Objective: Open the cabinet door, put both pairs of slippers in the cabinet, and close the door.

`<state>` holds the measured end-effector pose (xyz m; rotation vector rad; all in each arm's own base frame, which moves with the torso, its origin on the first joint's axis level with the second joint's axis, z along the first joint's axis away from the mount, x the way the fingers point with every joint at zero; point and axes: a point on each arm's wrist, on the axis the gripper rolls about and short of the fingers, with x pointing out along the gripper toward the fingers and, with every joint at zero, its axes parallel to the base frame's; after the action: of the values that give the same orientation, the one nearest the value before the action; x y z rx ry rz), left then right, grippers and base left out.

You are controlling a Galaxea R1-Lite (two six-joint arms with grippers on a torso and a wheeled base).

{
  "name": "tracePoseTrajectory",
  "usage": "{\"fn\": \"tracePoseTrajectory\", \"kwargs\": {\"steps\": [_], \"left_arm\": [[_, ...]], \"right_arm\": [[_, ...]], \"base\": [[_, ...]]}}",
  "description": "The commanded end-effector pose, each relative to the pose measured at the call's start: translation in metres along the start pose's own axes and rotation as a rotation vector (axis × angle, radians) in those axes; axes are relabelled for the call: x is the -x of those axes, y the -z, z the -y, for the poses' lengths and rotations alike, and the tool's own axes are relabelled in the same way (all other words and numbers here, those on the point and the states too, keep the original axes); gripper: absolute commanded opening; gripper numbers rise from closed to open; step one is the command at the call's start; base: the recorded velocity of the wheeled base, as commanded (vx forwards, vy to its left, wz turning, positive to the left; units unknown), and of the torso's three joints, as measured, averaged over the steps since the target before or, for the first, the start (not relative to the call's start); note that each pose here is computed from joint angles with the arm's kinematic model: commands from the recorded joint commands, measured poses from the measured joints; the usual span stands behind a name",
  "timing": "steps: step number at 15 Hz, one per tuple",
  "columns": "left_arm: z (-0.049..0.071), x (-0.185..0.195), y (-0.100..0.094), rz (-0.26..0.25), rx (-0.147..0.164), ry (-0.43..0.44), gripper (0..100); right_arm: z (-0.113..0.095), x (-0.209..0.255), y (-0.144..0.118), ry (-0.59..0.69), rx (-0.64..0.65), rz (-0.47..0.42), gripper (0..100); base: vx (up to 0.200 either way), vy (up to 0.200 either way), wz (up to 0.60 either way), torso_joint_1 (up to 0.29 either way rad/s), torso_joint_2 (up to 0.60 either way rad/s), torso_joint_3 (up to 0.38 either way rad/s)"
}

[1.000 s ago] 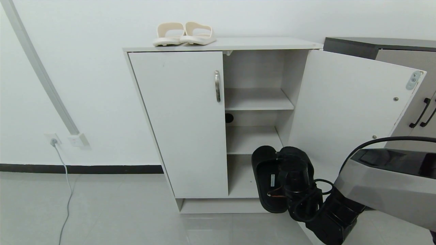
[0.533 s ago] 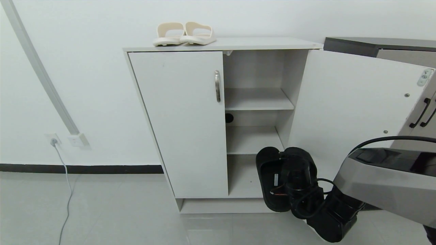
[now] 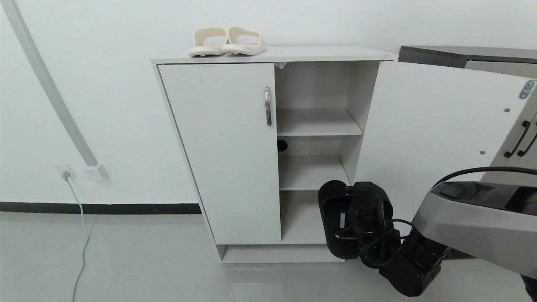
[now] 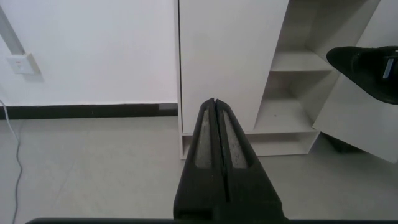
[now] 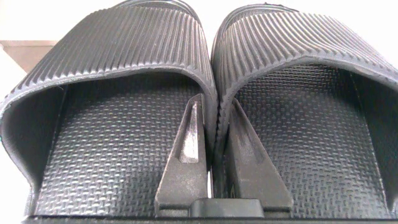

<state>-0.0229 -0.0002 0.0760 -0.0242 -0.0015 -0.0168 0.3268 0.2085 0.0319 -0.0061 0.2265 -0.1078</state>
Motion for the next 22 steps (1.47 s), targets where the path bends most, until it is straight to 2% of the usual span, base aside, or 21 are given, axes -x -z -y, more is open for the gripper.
{"fn": "tracePoseTrajectory", "kwargs": {"steps": [1, 13, 15, 19, 22], "left_arm": [[0.000, 0.000, 0.000, -0.002, 0.000, 0.000, 0], [0.000, 0.000, 0.000, 0.000, 0.000, 0.000, 0], [0.000, 0.000, 0.000, -0.002, -0.001, 0.000, 0], [0.000, 0.000, 0.000, -0.002, -0.001, 0.002, 0], [0.000, 0.000, 0.000, -0.002, -0.003, 0.003, 0]], "right_arm": [[0.000, 0.000, 0.001, -0.001, 0.001, -0.001, 0], [-0.001, 0.000, 0.000, -0.003, -0.002, 0.003, 0], [-0.008, 0.005, 0.000, -0.040, 0.001, 0.003, 0], [-0.048, 0.012, 0.006, -0.149, -0.004, 0.026, 0], [-0.057, 0.006, 0.010, -0.158, -0.006, 0.030, 0]], "base": [[0.000, 0.000, 0.00, 0.000, 0.00, 0.000], [0.000, 0.000, 0.00, 0.000, 0.00, 0.000], [0.000, 0.000, 0.00, 0.000, 0.00, 0.000], [0.000, 0.000, 0.00, 0.000, 0.00, 0.000], [0.000, 0.000, 0.00, 0.000, 0.00, 0.000]]}}
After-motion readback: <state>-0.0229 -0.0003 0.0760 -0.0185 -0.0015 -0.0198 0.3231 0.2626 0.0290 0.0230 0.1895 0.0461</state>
